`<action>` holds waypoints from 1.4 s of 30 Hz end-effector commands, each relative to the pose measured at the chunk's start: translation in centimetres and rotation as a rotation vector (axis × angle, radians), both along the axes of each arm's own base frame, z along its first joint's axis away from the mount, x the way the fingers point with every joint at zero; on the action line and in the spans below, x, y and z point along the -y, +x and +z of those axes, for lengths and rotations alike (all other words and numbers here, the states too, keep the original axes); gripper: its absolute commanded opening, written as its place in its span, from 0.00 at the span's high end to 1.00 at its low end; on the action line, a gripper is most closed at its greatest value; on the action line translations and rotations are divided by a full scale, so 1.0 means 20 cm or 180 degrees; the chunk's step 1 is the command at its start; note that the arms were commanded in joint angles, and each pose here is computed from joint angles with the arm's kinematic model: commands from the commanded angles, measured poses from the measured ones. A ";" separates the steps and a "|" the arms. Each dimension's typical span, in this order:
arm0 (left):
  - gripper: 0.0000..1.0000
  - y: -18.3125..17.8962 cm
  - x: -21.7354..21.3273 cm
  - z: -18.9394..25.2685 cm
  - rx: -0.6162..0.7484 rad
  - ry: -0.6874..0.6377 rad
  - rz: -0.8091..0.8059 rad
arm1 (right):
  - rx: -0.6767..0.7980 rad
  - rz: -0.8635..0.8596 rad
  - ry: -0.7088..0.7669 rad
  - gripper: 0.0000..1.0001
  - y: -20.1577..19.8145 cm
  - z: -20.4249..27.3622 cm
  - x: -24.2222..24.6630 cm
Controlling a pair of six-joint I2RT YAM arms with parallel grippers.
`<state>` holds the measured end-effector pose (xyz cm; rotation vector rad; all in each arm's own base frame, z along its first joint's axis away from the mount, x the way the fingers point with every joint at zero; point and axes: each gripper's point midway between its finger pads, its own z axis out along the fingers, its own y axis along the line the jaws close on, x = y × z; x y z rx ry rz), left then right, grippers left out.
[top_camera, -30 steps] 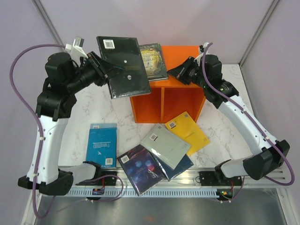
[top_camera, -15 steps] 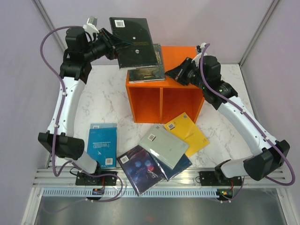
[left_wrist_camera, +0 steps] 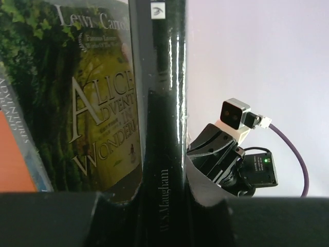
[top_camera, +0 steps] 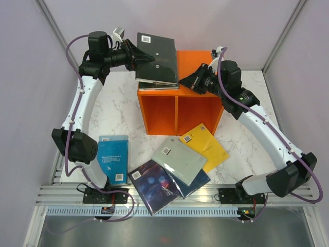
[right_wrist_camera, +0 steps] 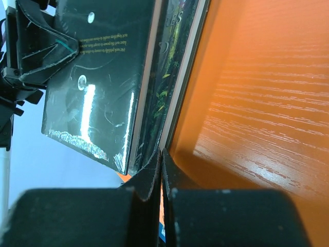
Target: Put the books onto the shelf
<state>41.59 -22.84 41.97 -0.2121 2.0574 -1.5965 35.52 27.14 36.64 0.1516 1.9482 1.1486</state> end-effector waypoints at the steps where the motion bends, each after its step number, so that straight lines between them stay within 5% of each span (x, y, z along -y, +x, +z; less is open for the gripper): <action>1: 0.92 -0.09 0.02 0.13 0.0392 0.0010 -0.0228 | -0.0763 0.0573 -0.0094 1.00 -0.16 -0.32 -0.20; 13: 0.42 -0.06 0.00 -0.13 -0.0051 0.0338 -0.0201 | -0.0851 0.0474 -0.0092 1.00 -0.13 -0.38 -0.12; 16: 0.00 -0.06 -0.01 -0.15 -0.0060 0.0398 -0.0180 | -0.0867 0.0449 -0.0095 1.00 -0.12 -0.39 -0.09; 21: 0.00 -0.05 -0.04 -0.19 -0.0144 0.0602 -0.0099 | -0.0880 0.0438 -0.0090 1.00 -0.13 -0.40 -0.07; 33: 0.00 0.10 -0.34 -0.34 -0.0065 0.1932 0.0689 | -0.0933 0.0422 -0.0086 1.00 -0.18 -0.43 -0.03; 42: 0.00 -0.02 -0.66 -0.11 0.0349 0.2598 0.1644 | -0.0958 0.0395 -0.0114 1.00 -0.22 -0.45 0.00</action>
